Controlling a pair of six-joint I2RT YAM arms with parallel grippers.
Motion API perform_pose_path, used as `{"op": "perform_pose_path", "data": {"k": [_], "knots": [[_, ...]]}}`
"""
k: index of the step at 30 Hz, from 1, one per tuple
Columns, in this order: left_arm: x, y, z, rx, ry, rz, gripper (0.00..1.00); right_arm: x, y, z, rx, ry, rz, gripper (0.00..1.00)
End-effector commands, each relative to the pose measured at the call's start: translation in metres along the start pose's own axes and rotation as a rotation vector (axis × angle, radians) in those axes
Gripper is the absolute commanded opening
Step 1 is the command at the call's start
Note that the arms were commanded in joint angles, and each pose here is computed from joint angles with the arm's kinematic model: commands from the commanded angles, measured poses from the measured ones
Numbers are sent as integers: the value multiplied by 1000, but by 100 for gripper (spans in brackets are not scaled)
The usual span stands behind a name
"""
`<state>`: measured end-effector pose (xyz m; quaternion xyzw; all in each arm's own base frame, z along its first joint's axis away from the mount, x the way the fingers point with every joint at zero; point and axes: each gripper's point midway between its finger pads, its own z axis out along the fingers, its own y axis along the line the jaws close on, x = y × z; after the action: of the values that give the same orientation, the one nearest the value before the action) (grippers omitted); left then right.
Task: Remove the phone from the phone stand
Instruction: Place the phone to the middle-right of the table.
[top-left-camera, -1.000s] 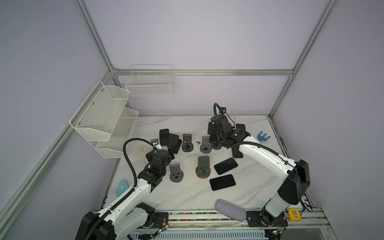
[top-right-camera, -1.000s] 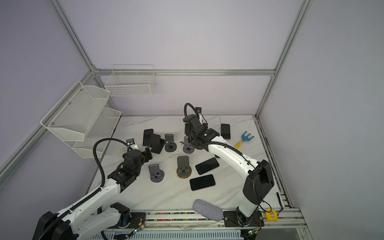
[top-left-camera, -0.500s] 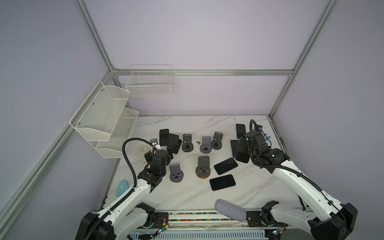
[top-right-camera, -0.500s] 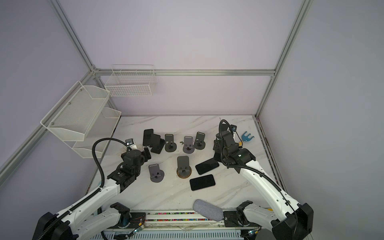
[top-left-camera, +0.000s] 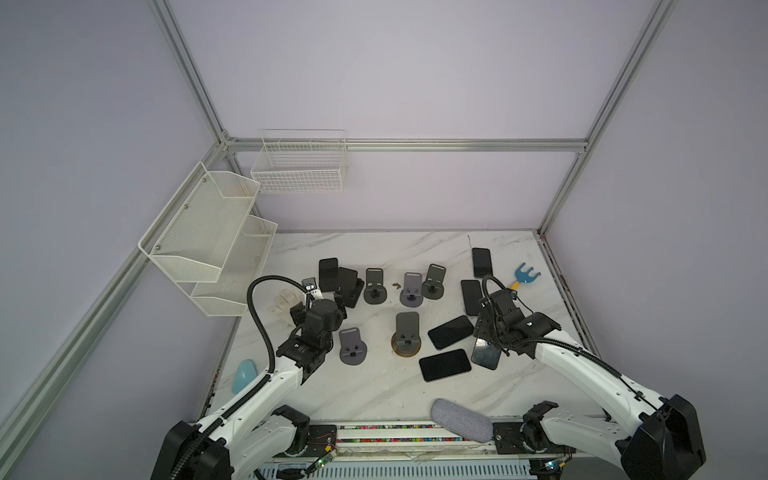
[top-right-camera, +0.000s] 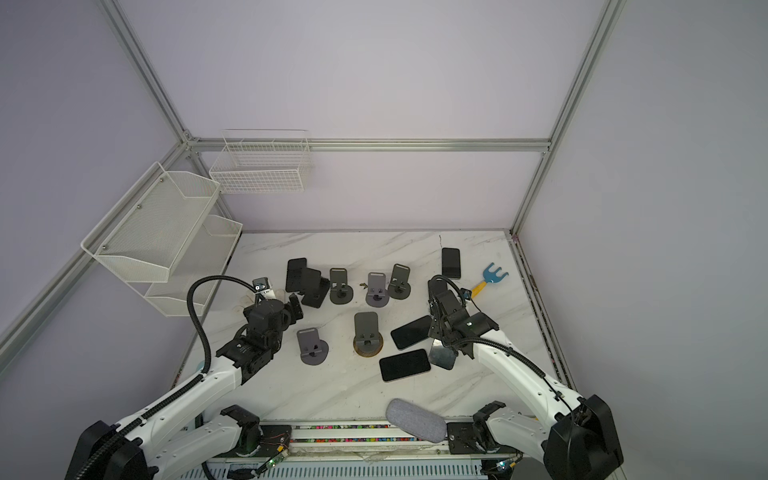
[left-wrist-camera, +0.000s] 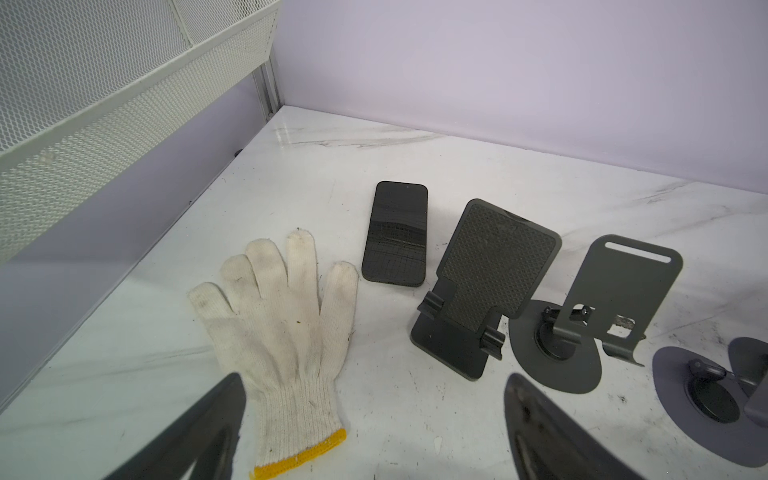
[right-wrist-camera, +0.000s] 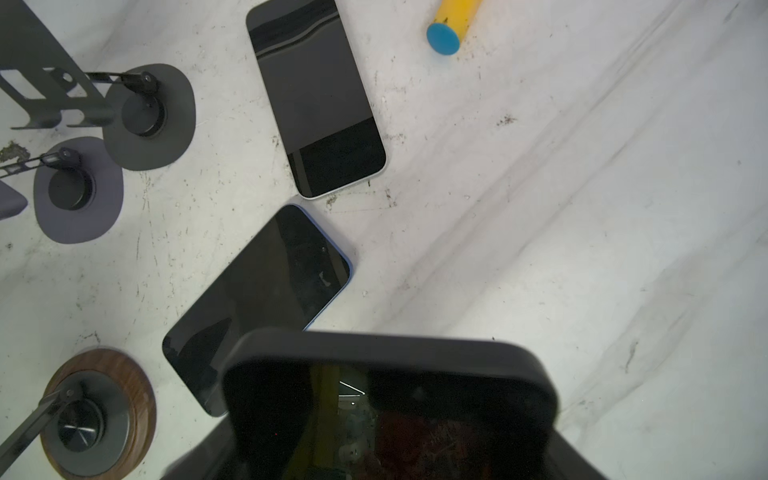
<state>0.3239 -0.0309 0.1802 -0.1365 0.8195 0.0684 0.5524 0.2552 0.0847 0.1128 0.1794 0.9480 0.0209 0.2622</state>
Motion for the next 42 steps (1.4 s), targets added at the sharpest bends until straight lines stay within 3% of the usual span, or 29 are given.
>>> {"op": "perform_pose_path", "data": {"k": [1, 15, 22, 42], "knots": [[4, 1, 1, 1, -9, 0, 95, 6, 1, 15, 1, 27, 65, 50], [0, 6, -8, 11, -34, -43, 95, 9, -22, 66, 126, 70, 13, 51], [0, 11, -8, -9, -37, -52, 95, 20, -18, 90, 148, 168, -68, 51], [-5, 19, -16, -26, -64, -68, 96, 25, -40, 100, 220, 247, -31, 53]]}}
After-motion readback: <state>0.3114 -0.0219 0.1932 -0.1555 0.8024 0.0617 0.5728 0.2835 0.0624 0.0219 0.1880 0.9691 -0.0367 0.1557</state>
